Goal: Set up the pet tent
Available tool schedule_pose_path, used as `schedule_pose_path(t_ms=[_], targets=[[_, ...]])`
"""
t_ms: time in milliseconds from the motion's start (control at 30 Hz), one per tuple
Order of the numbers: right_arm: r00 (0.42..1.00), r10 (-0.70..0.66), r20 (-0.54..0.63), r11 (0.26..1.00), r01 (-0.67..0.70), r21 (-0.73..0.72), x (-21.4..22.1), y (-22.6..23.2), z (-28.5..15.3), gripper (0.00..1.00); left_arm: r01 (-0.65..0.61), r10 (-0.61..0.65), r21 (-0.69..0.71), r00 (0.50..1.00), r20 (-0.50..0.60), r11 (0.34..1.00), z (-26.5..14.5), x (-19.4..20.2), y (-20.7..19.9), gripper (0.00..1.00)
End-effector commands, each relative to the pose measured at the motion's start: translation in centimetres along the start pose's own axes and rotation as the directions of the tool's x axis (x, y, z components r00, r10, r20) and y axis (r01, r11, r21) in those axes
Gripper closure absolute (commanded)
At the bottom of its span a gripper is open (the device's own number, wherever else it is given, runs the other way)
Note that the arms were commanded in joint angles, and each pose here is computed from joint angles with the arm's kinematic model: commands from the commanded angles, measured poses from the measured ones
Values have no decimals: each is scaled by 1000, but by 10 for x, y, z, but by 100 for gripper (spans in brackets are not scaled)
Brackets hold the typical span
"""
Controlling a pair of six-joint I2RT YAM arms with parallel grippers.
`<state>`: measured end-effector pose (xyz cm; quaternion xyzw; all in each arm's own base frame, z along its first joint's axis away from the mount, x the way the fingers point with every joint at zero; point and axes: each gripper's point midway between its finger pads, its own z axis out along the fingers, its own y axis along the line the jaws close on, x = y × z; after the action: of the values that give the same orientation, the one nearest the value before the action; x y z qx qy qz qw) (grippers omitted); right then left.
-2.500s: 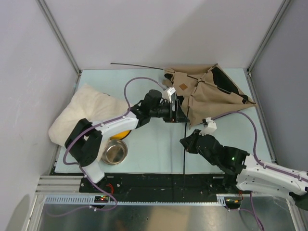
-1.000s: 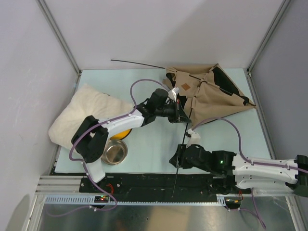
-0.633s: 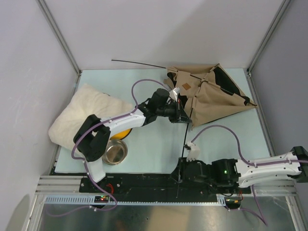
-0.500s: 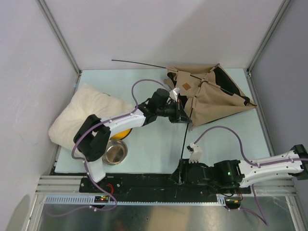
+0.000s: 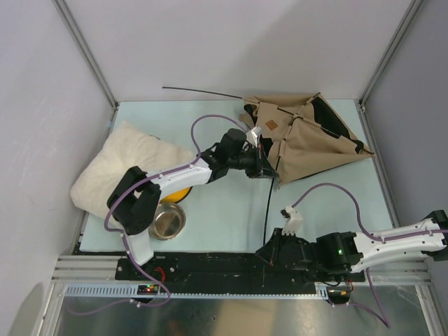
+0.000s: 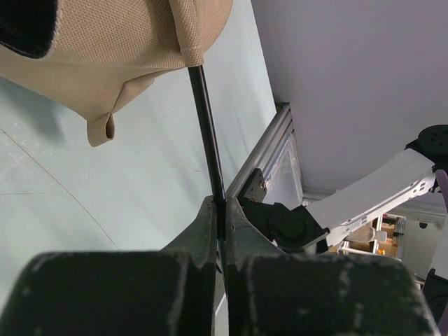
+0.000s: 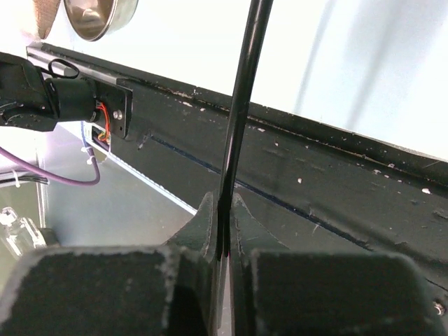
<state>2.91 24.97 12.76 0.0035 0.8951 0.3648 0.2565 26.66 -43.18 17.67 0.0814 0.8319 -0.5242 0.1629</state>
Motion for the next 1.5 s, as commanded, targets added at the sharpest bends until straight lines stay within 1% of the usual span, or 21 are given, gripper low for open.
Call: schedule_pose_path(t_ms=[0,33,133,167,300,367,433,500,567,667,800,900,1033,1133,1267,1367,1467], targets=[[998,-6,70,1000,6,-3,-14,1,-1,100,-118,112,66,990,92,991,-2,-28,-25,99],[997,-5,71,1000,5,-10,-15,3,-3,100,-125,118,72,989,88,990,-1,-28,-27,95],[997,5,79,999,-2,-35,-22,12,-11,100,-154,147,79,985,86,985,-2,-28,-28,70],[997,9,81,999,-5,-42,-25,14,-14,100,-164,157,79,984,90,983,-3,-29,-29,61],[995,34,94,997,-28,-66,-34,16,-25,100,-233,222,77,967,124,969,-13,-33,-37,33],[994,42,100,997,-35,-72,-38,15,-28,100,-280,267,71,952,152,957,-20,-37,-42,20],[993,48,107,996,-40,-79,-40,15,-30,100,-319,304,58,935,181,946,-27,-41,-47,11],[992,53,114,995,-43,-89,-43,17,-32,100,-347,333,33,919,213,937,-36,-45,-49,4],[990,57,126,994,-44,-100,-47,20,-35,100,-363,353,-5,902,248,932,-46,-52,-49,1],[986,62,158,993,-44,-111,-58,26,-41,100,-357,364,-79,879,309,931,-69,-67,-45,1],[973,87,213,989,-58,-138,-76,34,-51,100,-345,385,-172,830,403,923,-111,-90,-40,0],[959,117,260,981,-72,-178,-91,41,-61,100,-329,395,-220,795,460,918,-142,-100,-36,0],[933,158,324,971,-88,-221,-114,52,-75,100,-317,440,-318,758,481,894,-165,-97,-5,0],[909,195,367,965,-110,-239,-130,59,-85,100,-356,476,-329,757,447,875,-166,-83,8,0],[871,248,425,952,-138,-272,-154,69,-103,100,-386,459,-253,790,405,887,-147,-57,19,0],[851,259,457,946,-128,-298,-169,79,-114,100,-424,452,-158,811,372,892,-128,-38,11,0],[831,296,470,933,-146,-330,-182,89,-125,100,-472,470,-89,804,364,877,-107,-28,-7,1]])
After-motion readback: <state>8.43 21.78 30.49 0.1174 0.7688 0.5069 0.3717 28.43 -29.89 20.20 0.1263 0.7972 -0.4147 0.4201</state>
